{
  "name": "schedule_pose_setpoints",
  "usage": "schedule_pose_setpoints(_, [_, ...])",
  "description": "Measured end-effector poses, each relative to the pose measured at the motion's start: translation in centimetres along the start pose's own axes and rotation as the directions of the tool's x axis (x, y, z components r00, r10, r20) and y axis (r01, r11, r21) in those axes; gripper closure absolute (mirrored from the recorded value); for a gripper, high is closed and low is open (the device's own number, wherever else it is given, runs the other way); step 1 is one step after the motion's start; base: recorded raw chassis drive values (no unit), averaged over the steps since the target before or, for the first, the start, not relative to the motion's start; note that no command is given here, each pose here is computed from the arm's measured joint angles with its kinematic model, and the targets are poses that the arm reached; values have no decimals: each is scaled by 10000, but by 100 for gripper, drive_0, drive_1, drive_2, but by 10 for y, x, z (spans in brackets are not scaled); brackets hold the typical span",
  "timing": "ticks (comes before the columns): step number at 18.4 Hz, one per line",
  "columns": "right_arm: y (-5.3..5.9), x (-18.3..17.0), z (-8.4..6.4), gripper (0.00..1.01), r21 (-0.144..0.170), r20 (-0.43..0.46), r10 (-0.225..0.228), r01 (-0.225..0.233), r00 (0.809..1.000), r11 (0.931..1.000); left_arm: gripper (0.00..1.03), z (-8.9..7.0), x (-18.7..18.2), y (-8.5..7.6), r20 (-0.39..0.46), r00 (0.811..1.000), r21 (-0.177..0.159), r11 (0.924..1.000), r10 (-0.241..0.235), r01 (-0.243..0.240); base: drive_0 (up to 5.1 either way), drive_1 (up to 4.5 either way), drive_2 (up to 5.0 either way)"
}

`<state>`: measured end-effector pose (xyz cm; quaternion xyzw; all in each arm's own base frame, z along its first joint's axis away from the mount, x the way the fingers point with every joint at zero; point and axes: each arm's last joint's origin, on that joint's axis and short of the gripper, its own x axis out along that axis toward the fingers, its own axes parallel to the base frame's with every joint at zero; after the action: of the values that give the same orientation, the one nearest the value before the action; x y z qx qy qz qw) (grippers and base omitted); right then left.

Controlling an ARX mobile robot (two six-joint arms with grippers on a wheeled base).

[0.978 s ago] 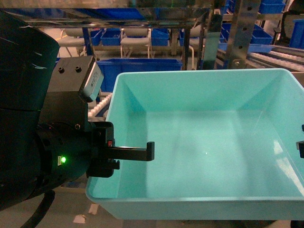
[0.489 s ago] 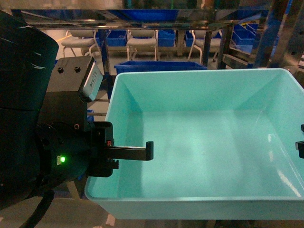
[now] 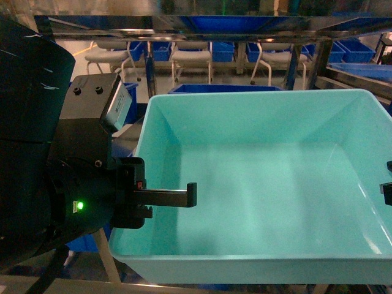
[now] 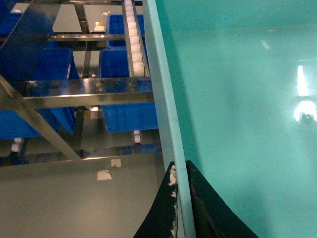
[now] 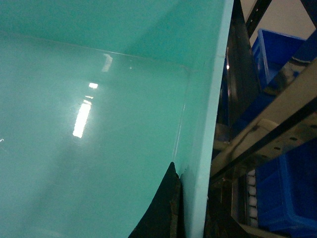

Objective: Organize blue bins on left shelf correctly

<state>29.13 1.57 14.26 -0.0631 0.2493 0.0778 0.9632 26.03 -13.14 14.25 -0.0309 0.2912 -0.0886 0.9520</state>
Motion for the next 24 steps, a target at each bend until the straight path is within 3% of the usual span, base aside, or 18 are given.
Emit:
schedule_pose_setpoints(6, [0,0,0,99,-1,37,-9,9,10000,10000,101,0,0,-1,25,10000,4,10000,-28,28,-23,379,-425])
schedule_pose_setpoints(14, [0,1,-2,99,41,-143,48,-47,9999,10000,101,0,0,0,39,10000,2,10000,-30,30,0,0,0])
schedule_pose_setpoints(17, [2,17,-24,99,700,-1390,459,-364,9892,9969,101,-16,10,4,-293,9995,166,9998,138,-133,0,0,0])
schedule_pose_setpoints(19, [7,27,-32,99,915,-1868,623,-458,9804,9948,101,-27,22,8,-609,9977,307,9992,282,-264,0,0,0])
schedule_pose_setpoints(22, [15,48,-20,99,825,-1821,715,-572,9807,9949,101,-21,45,17,-504,9971,397,9977,563,-543,0,0,0])
schedule_pose_setpoints(24, [20,68,-18,99,956,-2213,796,-596,9720,9936,101,-15,61,23,-527,9963,589,9961,685,-654,0,0,0])
